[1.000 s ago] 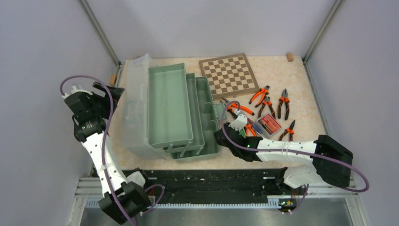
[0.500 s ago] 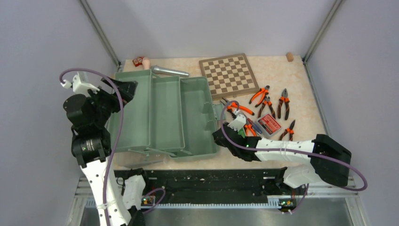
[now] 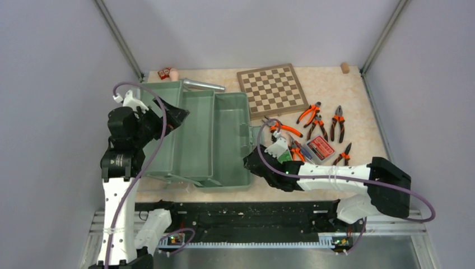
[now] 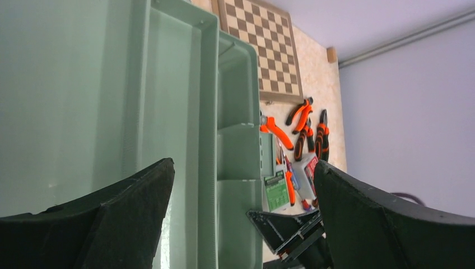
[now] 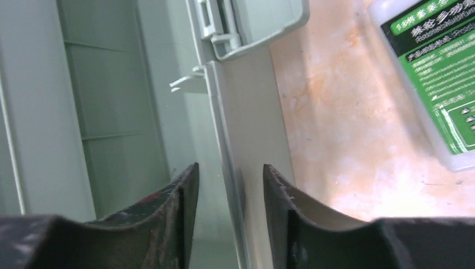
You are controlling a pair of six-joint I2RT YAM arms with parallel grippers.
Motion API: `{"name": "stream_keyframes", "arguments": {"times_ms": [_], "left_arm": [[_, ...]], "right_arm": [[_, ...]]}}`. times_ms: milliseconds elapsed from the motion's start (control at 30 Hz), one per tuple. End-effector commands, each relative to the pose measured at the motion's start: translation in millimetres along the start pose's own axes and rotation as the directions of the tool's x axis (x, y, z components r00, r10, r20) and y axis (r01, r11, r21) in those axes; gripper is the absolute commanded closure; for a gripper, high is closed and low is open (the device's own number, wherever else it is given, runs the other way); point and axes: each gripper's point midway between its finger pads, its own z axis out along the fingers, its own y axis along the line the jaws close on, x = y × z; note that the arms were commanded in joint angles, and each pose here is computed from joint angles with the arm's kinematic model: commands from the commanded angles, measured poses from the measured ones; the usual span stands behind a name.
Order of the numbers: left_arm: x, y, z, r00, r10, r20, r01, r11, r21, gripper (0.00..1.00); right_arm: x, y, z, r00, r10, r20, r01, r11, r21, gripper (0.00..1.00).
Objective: Pack the tool kit
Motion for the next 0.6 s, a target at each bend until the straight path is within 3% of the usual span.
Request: {"name": "stream_keyframes", "arguments": {"times_ms": [0, 100, 167, 333, 567], "left_arm": [[11, -9, -1, 0.998, 0.055, -0.005, -0.055, 0.998, 0.036, 0.01], [24, -14, -3, 0.995, 0.09, -0.043, -0.088, 0.995, 0.047, 0.01], [29, -15, -3, 0.992, 0.111, -0.052, -0.108, 0.993, 0.049, 0.01], [26, -24, -13, 0.984, 0.178, -0.023, -0.176, 0.982, 0.075, 0.01], [-10, -13, -50, 0.943, 0.289, 0.164, -0.284, 0.957, -0.056, 0.01]], "right_arm": [[-43, 31, -27, 0.994, 0.019, 0.112, -0.012, 0.998, -0.063, 0.48], [-73, 34, -43, 0.978, -0.095, 0.187, 0.11, 0.992, -0.07, 0.31], [-94, 34, -54, 0.961, -0.175, 0.214, 0.194, 0.978, -0.072, 0.26], [-137, 2, -57, 0.905, -0.384, 0.186, 0.392, 0.92, -0.007, 0.19], [-148, -49, -45, 0.869, -0.493, 0.047, 0.494, 0.87, 0.008, 0.14]]}}
